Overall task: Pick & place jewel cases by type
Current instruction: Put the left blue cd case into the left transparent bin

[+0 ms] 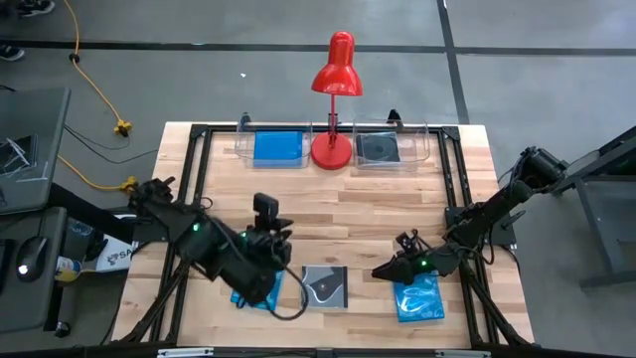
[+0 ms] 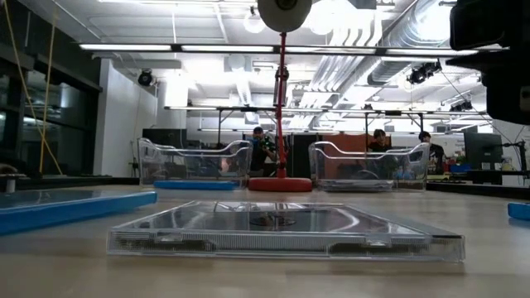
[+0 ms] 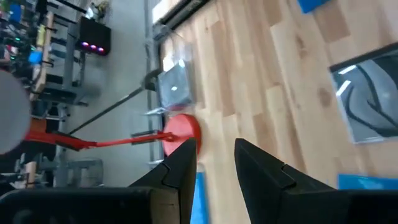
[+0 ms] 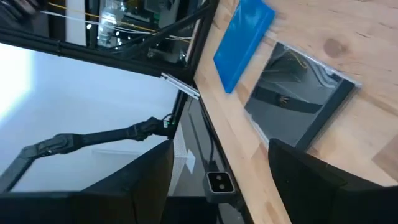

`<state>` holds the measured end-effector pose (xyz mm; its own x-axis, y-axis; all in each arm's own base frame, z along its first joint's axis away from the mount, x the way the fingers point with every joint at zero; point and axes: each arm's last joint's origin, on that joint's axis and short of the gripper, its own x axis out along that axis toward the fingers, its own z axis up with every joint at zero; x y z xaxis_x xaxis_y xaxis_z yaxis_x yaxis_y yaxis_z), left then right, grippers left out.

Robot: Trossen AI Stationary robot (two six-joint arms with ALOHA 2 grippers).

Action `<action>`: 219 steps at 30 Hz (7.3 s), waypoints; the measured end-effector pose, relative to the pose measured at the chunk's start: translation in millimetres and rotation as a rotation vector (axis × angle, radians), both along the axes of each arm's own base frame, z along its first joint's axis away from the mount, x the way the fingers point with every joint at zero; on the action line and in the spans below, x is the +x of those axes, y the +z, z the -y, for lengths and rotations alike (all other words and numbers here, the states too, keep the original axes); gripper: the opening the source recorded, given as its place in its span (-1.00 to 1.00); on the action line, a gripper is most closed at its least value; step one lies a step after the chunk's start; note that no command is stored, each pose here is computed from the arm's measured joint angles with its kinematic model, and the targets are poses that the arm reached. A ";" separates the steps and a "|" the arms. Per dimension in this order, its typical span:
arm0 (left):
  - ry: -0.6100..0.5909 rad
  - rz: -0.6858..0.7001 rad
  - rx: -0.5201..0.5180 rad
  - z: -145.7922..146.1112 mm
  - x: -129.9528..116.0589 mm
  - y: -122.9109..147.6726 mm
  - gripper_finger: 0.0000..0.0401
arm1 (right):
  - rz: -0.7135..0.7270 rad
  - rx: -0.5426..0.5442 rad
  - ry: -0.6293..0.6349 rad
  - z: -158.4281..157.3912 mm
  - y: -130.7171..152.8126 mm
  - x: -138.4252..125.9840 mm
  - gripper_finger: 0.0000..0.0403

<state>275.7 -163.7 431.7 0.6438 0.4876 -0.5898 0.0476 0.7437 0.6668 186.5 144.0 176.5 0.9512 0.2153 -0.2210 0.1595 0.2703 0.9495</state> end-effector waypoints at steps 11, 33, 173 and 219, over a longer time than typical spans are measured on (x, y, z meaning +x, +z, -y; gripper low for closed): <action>0.141 0.062 -0.254 24.0 -3.7 -32.5 -0.48 | 0.093 -0.102 0.062 -9.1 21.9 9.3 0.23; 0.342 0.303 -0.922 68.5 36.3 -138.5 -0.48 | 0.126 -0.234 0.245 -32.2 33.9 1.6 0.23; 1.054 -0.144 -1.180 4.4 -132.7 -274.1 -0.48 | -0.228 -0.345 0.130 129.6 -7.7 229.7 0.23; 1.015 -0.198 -1.179 16.7 -122.6 -293.9 -0.48 | -0.448 -0.168 0.407 70.0 -64.8 315.0 0.23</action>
